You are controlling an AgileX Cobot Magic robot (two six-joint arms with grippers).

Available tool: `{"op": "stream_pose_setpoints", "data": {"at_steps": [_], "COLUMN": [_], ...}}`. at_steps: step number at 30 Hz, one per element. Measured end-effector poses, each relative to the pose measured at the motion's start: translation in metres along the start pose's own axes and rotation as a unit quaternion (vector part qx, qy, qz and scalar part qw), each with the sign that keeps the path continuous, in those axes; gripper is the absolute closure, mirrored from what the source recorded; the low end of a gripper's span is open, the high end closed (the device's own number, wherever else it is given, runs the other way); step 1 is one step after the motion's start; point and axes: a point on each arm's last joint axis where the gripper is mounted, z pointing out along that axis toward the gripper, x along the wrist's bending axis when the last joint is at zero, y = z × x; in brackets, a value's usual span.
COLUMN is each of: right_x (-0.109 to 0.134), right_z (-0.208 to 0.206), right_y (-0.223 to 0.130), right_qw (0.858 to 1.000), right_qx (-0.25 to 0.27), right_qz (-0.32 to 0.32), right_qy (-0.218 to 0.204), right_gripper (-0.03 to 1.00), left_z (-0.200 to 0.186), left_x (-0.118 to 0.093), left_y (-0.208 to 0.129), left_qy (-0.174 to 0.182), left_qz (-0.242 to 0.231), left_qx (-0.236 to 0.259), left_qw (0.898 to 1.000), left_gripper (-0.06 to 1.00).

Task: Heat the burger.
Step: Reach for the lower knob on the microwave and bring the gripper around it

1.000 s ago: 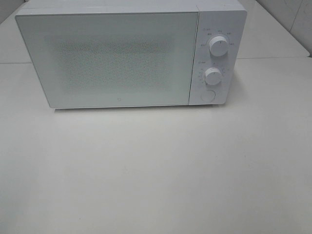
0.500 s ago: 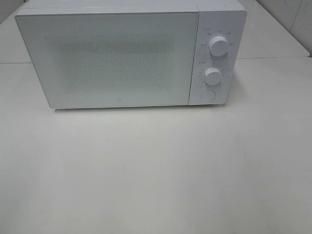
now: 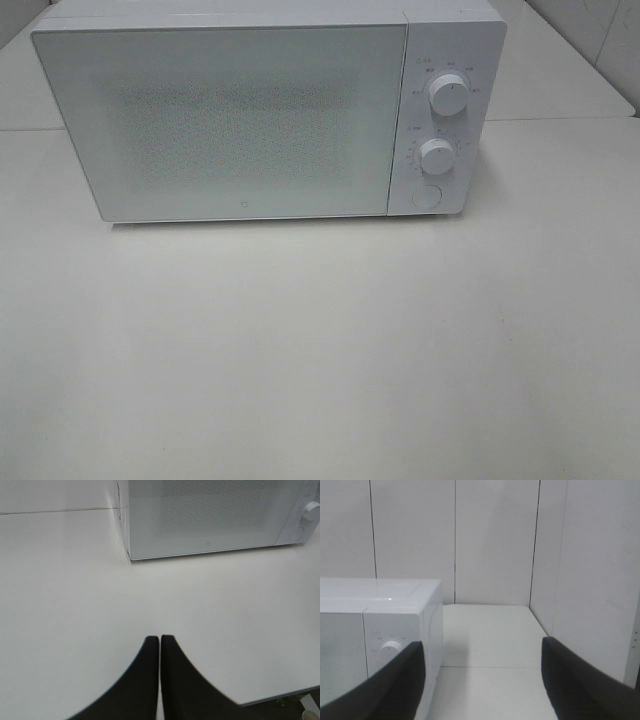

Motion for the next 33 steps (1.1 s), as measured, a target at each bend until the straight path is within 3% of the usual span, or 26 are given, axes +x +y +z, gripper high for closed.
{"op": "stream_pose_setpoints", "data": {"at_steps": [9,18,29,33], "right_x": [0.000,0.001,0.002,0.003], "right_z": [0.053,0.099,0.161,0.169], "right_y": [-0.012,-0.020,-0.058,-0.070], "right_qw": [0.997,0.998,1.000,1.000], "right_qx": [0.079,0.060,0.011,0.022], "right_qz": [-0.001,0.000,0.006,0.004], "right_qy": [0.001,0.004,0.010,0.014], "right_gripper": [0.36,0.36,0.36,0.36], "left_z": [0.000,0.000,0.000,0.000], "left_x": [0.000,0.000,0.000,0.000], "left_y": [0.000,0.000,0.000,0.000], "left_qy": [0.000,0.000,0.000,0.000], "left_qz": [0.000,0.000,0.000,0.000], "left_qx": [0.000,0.000,0.000,0.000], "left_qw": [1.000,1.000,1.000,1.000], "left_gripper": [0.94,0.94,0.94,0.94]}}
